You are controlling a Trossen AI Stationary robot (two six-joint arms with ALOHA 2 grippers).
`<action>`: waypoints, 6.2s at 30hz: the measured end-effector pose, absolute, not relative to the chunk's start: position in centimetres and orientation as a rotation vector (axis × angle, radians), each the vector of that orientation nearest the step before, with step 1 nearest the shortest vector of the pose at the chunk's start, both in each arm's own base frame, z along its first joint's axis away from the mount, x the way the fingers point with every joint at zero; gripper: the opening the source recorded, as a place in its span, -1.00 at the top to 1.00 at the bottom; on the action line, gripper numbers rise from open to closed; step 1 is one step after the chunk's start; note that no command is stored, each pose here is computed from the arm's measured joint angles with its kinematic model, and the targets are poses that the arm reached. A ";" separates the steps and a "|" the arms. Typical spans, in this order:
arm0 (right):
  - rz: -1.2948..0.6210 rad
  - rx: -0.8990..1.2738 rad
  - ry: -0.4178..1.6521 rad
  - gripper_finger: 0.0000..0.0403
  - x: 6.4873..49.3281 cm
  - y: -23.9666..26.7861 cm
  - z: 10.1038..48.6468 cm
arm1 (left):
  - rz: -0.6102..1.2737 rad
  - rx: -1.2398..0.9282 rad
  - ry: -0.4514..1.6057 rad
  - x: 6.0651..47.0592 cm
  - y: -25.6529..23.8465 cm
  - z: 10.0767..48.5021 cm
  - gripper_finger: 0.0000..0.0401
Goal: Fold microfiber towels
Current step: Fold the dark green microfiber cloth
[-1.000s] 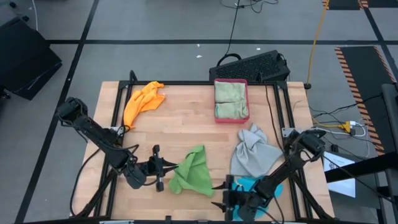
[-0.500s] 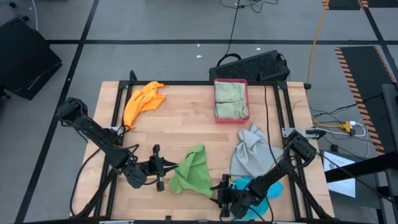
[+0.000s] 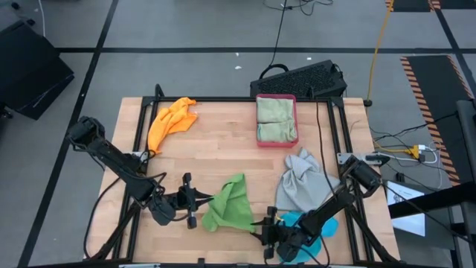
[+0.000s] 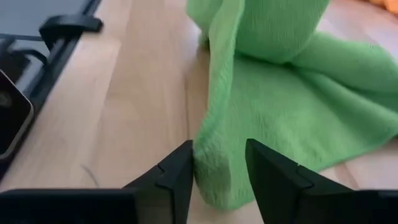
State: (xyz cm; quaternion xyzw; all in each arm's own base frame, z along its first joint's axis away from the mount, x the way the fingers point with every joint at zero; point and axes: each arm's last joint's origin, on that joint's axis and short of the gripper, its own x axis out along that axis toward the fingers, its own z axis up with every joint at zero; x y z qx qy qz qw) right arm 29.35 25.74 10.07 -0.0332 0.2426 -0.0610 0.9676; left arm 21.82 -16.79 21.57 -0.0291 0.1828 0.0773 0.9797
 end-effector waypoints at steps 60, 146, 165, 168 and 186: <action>0.283 0.022 0.782 0.98 30.6 21.5 15.1 | 0.008 0.471 0.739 20.0 -19.9 12.4 0.01; -0.243 -0.352 0.652 0.09 29.3 26.6 9.4 | 0.181 0.198 0.741 21.7 -16.3 15.3 0.97; -0.180 -0.451 0.632 0.54 29.1 26.7 12.1 | 0.179 0.186 0.744 21.7 -16.3 15.3 0.98; -0.175 -0.464 0.634 0.56 29.1 26.7 12.1 | 0.180 0.183 0.744 21.7 -16.3 15.3 0.96; -0.106 -0.425 0.674 0.78 28.9 27.0 11.9 | 0.180 0.183 0.744 21.7 -16.3 15.3 0.95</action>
